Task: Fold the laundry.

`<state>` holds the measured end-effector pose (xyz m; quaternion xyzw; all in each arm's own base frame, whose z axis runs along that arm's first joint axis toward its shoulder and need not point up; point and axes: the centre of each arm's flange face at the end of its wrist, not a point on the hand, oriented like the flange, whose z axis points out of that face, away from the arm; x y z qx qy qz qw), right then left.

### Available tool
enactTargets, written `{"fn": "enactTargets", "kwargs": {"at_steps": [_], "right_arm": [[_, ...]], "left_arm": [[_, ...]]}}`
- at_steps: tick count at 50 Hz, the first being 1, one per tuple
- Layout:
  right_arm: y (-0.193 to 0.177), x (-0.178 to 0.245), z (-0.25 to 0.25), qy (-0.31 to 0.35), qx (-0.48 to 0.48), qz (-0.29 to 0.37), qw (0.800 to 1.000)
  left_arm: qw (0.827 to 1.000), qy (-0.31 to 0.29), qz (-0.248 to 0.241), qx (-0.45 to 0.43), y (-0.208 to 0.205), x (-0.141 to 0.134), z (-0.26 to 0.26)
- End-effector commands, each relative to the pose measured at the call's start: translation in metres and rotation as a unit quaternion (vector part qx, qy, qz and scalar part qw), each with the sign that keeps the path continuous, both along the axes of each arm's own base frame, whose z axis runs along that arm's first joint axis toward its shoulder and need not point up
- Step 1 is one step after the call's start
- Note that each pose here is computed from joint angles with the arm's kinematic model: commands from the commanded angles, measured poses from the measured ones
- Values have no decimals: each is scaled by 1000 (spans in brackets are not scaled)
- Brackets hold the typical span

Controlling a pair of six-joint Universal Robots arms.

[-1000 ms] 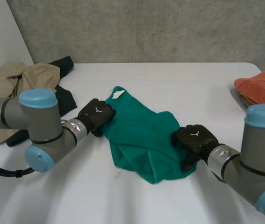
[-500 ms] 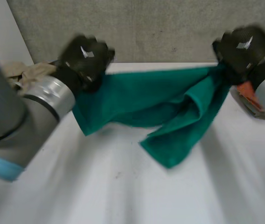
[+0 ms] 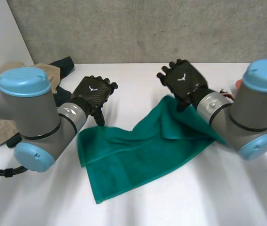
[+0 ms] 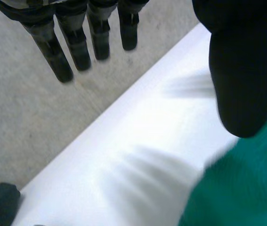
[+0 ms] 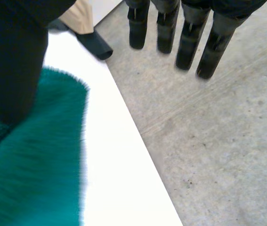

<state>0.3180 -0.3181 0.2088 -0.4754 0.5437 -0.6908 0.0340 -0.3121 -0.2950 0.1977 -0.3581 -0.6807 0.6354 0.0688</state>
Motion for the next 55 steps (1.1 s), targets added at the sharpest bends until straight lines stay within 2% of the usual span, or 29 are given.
{"fn": "enactTargets", "kwargs": {"at_steps": [1, 6, 10, 18, 34, 49, 55], "right_arm": [[-6, -9, 5, -6, -12, -65, 998], [4, -47, 18, -17, 28, -135, 990], [14, -72, 16, -13, 76, -164, 983], [43, -91, -14, 24, 162, -158, 974], [50, -97, -33, 25, 183, -150, 971], [53, -98, -40, 25, 185, -149, 971], [53, -98, -40, 26, 185, -149, 971]], "left_arm": [[1000, -3, 9, 6, -5, 4, -4], [1000, -8, 16, 14, 17, 21, 6], [999, -22, 20, 41, 39, 33, -4], [995, -46, 26, 81, 69, 45, -26], [989, -76, 43, 120, 52, 40, -68], [992, -65, 46, 98, 35, 32, -70], [991, -96, 38, 86, 29, 31, -76]]}}
